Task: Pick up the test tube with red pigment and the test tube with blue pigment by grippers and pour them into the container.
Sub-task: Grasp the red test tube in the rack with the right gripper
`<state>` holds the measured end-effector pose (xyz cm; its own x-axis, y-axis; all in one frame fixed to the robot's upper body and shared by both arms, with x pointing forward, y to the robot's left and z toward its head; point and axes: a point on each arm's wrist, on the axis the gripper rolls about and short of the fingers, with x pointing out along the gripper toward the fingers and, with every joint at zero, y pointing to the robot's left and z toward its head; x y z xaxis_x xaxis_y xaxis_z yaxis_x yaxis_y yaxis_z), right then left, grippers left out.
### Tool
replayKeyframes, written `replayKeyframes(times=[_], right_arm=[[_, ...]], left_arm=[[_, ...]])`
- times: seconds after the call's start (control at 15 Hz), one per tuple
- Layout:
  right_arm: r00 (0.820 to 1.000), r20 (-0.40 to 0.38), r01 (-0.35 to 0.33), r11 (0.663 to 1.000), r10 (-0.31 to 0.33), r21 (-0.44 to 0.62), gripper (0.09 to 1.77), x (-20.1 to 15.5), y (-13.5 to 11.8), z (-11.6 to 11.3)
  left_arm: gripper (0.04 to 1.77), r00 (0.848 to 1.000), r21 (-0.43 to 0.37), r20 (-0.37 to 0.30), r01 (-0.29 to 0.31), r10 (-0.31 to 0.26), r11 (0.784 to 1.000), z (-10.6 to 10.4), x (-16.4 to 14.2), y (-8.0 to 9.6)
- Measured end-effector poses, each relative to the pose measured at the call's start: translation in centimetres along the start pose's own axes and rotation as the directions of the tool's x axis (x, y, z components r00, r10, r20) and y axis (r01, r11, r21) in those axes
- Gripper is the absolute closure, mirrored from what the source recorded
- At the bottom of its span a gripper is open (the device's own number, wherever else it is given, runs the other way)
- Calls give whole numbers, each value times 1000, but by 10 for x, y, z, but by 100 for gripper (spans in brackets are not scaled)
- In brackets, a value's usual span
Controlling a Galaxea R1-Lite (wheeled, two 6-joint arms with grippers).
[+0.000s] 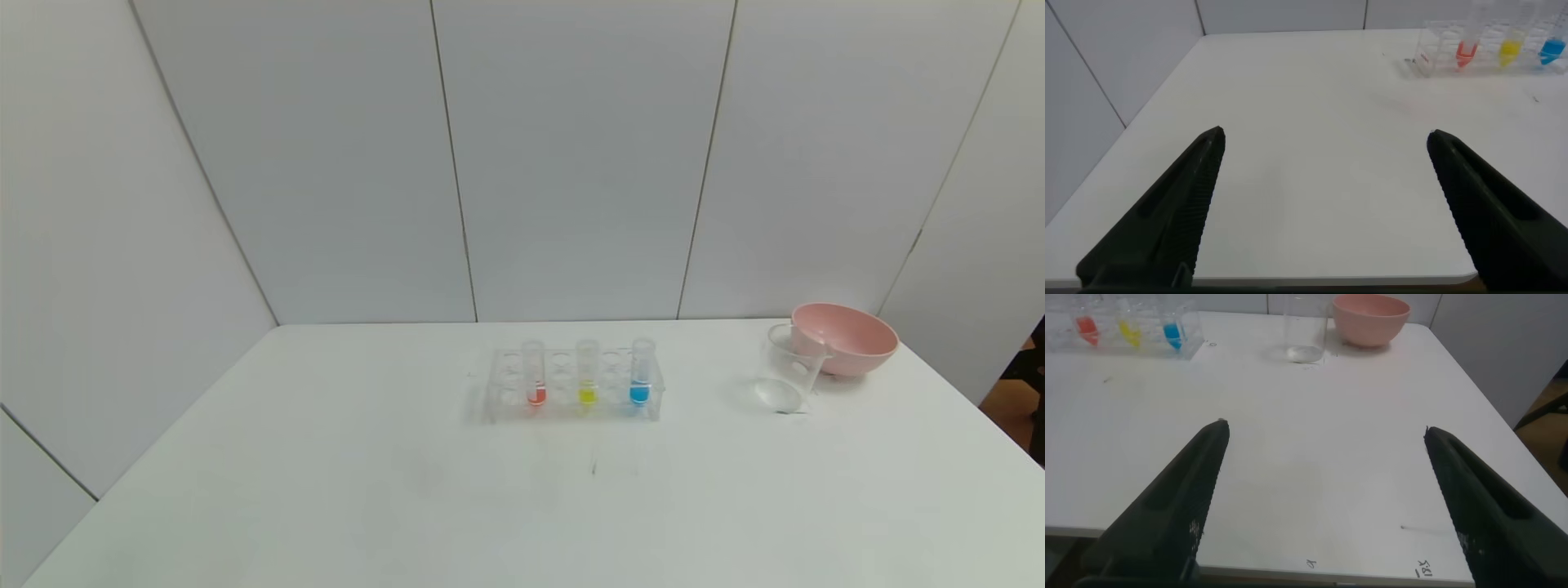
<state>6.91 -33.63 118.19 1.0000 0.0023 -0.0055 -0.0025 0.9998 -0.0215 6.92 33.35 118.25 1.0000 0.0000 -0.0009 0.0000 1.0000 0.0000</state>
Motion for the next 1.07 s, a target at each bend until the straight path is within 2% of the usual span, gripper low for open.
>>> replayKeyframes(times=[1.07], right_arm=[[1000, 10, 0, 1000, 0, 11, 15, 0, 0, 1]], left_arm=[[5, 1000, 0, 0, 0, 0, 1000, 0, 0, 0]])
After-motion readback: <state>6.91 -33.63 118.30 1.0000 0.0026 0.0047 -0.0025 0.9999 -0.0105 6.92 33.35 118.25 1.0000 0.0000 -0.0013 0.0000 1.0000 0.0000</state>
